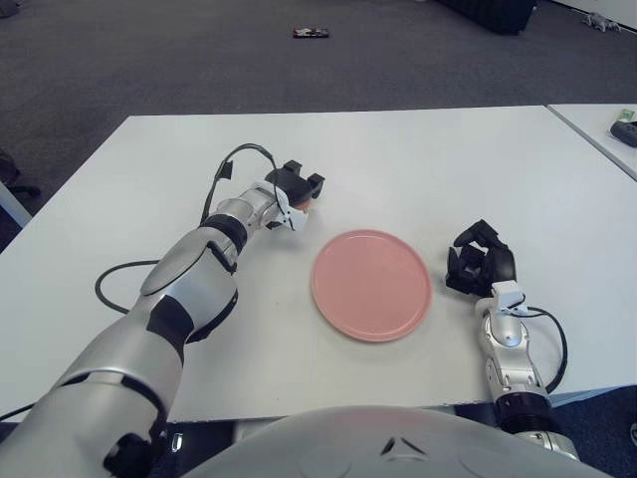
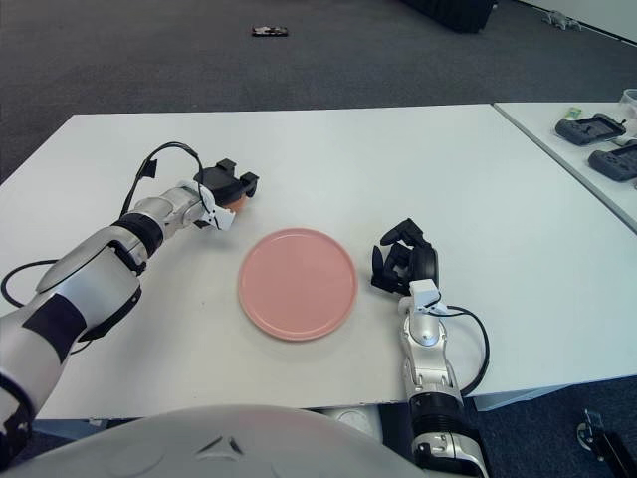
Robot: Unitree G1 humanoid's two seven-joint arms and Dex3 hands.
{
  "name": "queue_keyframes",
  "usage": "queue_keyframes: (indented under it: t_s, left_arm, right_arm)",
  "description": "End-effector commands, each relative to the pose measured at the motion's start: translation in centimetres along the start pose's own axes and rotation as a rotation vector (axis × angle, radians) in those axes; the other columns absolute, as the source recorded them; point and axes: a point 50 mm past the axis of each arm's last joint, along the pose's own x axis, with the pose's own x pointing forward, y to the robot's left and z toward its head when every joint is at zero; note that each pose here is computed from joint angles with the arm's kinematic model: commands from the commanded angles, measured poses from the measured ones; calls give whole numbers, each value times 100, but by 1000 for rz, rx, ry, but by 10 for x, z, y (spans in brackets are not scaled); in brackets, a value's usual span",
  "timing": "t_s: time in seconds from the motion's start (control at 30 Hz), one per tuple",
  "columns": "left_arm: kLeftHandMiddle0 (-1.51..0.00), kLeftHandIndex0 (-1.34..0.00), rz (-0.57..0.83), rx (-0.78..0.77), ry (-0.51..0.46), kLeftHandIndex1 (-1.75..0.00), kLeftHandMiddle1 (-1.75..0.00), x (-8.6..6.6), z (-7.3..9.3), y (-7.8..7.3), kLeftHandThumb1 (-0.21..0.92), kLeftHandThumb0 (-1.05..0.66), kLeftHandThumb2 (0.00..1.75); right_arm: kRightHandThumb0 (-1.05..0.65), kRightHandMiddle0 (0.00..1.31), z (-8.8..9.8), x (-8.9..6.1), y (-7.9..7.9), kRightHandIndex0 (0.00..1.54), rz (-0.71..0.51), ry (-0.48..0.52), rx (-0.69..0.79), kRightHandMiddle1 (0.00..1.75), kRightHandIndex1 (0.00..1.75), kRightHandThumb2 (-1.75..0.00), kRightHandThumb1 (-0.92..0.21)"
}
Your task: Put the apple into the plate.
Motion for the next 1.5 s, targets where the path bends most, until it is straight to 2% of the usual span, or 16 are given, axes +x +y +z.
queue_keyframes:
  t_s: [0.0, 0.2, 0.67, 1.47]
  left_arm:
    - [-79, -52, -88, -122, 48, -174, -169, -6, -9, -18, 10, 1, 155]
    - [-87, -61, -91, -232, 53, -175, -163, -6, -9, -17, 1, 0, 163]
    - [-95, -67, -93, -398, 47, -175, -158, -7, -12, -14, -6, 0, 169]
    - [-97, -69, -55, -623, 47, -175, -162, -10, -20, -9, -10, 0, 175]
  right_arm:
    - [-47, 60, -8, -5, -3, 114, 0, 43, -25, 175, 175, -131, -33]
    - [-48, 62, -7, -5, -4, 117, 2, 43, -32, 175, 175, -134, -31]
    - [-48, 61, -7, -5, -4, 112, 7, 40, -37, 175, 175, -133, -32]
    - [-48, 61, -7, -4, -2, 112, 0, 34, -27, 175, 175, -132, -32]
